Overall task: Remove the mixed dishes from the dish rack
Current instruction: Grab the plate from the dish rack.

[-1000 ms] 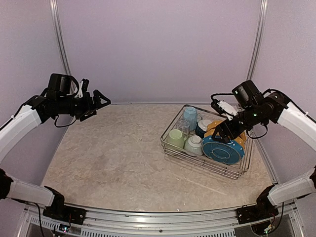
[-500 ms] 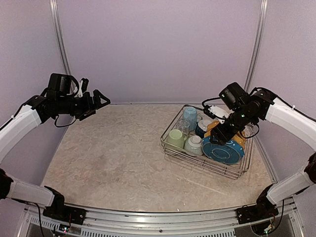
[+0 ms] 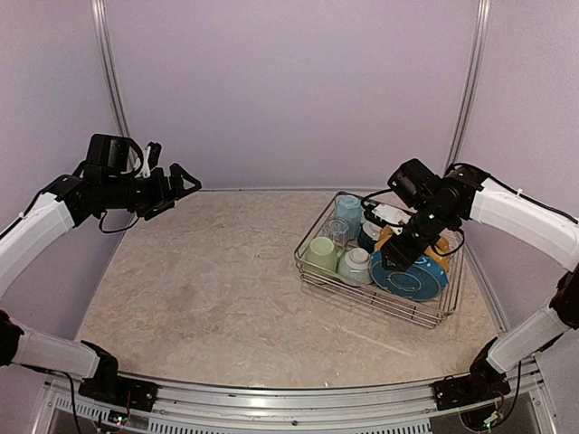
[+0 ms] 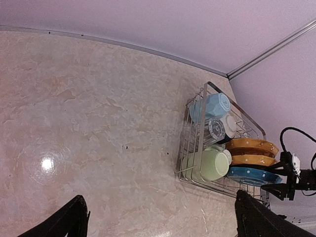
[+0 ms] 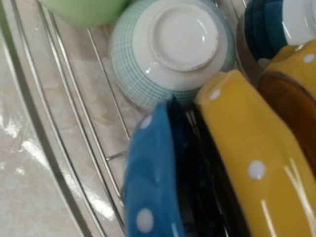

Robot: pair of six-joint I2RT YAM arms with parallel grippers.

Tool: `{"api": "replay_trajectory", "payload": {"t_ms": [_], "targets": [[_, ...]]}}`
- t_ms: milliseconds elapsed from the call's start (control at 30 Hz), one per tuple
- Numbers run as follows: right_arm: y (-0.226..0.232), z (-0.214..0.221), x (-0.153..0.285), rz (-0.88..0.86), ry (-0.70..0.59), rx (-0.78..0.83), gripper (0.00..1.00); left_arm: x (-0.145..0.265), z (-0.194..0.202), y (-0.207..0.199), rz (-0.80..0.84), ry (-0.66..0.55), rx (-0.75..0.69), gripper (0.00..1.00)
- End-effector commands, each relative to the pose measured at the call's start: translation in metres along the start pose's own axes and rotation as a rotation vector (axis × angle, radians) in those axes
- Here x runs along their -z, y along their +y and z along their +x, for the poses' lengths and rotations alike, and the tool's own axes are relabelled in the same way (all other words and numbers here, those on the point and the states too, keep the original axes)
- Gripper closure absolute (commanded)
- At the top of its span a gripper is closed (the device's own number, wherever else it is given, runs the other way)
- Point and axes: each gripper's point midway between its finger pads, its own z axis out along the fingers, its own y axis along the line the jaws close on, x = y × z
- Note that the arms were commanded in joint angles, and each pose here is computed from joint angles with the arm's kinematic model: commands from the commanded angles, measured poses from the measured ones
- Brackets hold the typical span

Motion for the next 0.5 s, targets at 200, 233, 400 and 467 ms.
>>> {"api": "replay_trajectory", "payload": {"t_ms": [200, 233, 400, 467], "targets": [[-0.007, 0.002, -0.012, 0.052, 0.059, 0.048, 0.50, 0.006, 0.000, -0.003, 0.005, -0.018, -0.029, 0.01], [-0.007, 0.003, -0.013, 0.053, 0.062, 0.050, 0.50, 0.006, 0.000, -0.003, 0.007, -0.017, -0.028, 0.01], [-0.003, 0.002, -0.014, 0.036, 0.060, 0.065, 0.53, 0.007, 0.001, -0.004, 0.008, -0.016, -0.032, 0.01], [0.000, 0.002, -0.014, 0.029, 0.060, 0.076, 0.55, 0.008, 0.001, -0.003, 0.005, -0.019, -0.034, 0.01]]}}
